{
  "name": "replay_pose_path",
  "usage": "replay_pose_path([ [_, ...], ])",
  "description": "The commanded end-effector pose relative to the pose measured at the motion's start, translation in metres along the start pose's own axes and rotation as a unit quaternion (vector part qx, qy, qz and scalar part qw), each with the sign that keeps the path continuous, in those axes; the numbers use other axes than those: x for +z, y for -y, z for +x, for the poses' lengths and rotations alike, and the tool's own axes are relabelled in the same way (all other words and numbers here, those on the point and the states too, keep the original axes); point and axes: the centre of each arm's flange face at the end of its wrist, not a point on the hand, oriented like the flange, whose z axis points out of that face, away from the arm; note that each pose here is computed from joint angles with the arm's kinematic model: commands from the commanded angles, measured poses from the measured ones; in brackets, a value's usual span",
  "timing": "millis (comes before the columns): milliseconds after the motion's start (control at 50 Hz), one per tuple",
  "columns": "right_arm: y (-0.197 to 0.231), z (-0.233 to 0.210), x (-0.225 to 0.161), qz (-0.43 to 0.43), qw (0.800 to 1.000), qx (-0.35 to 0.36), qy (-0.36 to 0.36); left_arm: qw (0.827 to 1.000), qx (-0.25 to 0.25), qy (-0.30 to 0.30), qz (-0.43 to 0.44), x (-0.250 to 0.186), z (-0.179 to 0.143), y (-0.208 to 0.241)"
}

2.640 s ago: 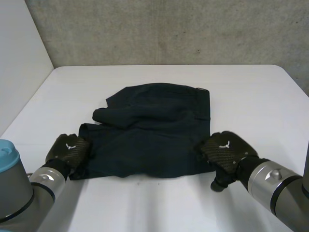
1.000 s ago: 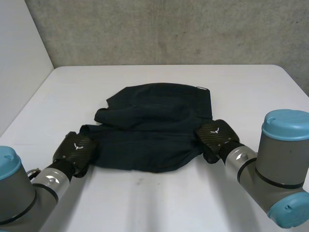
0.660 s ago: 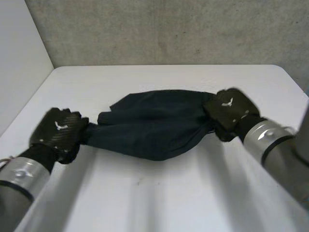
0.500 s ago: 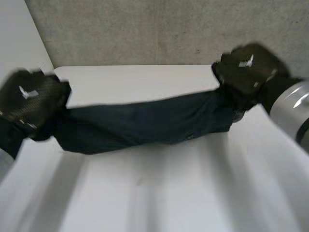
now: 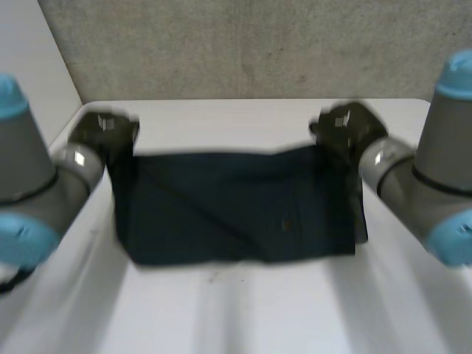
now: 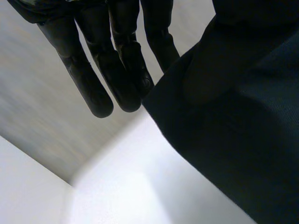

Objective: Fold the shorts.

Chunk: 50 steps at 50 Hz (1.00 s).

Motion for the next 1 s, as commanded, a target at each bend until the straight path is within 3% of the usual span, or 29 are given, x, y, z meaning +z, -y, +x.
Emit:
replay_pose_path([
  [20,0.094,0.07,0.021,0.23,0.956,0.029,-0.179,0.955,-0.045,0.163,0.242,0.005,-0.062,0.151],
  [120,0.136,0.104,0.01,0.357,0.9,0.078,-0.238,0.913,-0.08,0.205,0.343,-0.022,-0.08,0.202],
  [140,0.139,0.107,0.008,0.367,0.894,0.082,-0.243,0.899,-0.098,0.207,0.374,-0.038,-0.082,0.216],
  [200,0.146,0.108,-0.001,0.376,0.889,0.087,-0.247,0.894,-0.117,0.196,0.386,-0.048,-0.08,0.216],
  [260,0.134,0.099,0.001,0.343,0.907,0.09,-0.229,0.903,-0.124,0.182,0.368,-0.047,-0.075,0.202],
  [380,0.084,0.062,0.016,0.218,0.962,0.086,-0.142,0.946,-0.109,0.136,0.273,-0.03,-0.042,0.138],
  [480,0.036,0.024,0.031,0.124,0.988,0.061,-0.063,0.98,-0.082,0.081,0.16,-0.023,-0.005,0.057],
  [560,-0.006,-0.003,0.039,0.053,0.998,0.033,-0.017,0.993,-0.067,0.049,0.081,-0.019,0.017,0.0],
  [640,-0.045,-0.029,0.042,-0.012,1.0,0.003,0.021,0.999,-0.05,0.015,-0.001,-0.018,0.043,-0.05],
  [740,-0.067,-0.042,0.031,-0.056,0.997,-0.004,0.048,0.999,-0.008,-0.003,-0.05,-0.033,0.05,-0.072],
  [1000,-0.06,-0.044,-0.041,-0.111,0.99,-0.011,0.087,0.989,0.112,-0.039,-0.089,-0.119,0.039,-0.067],
])
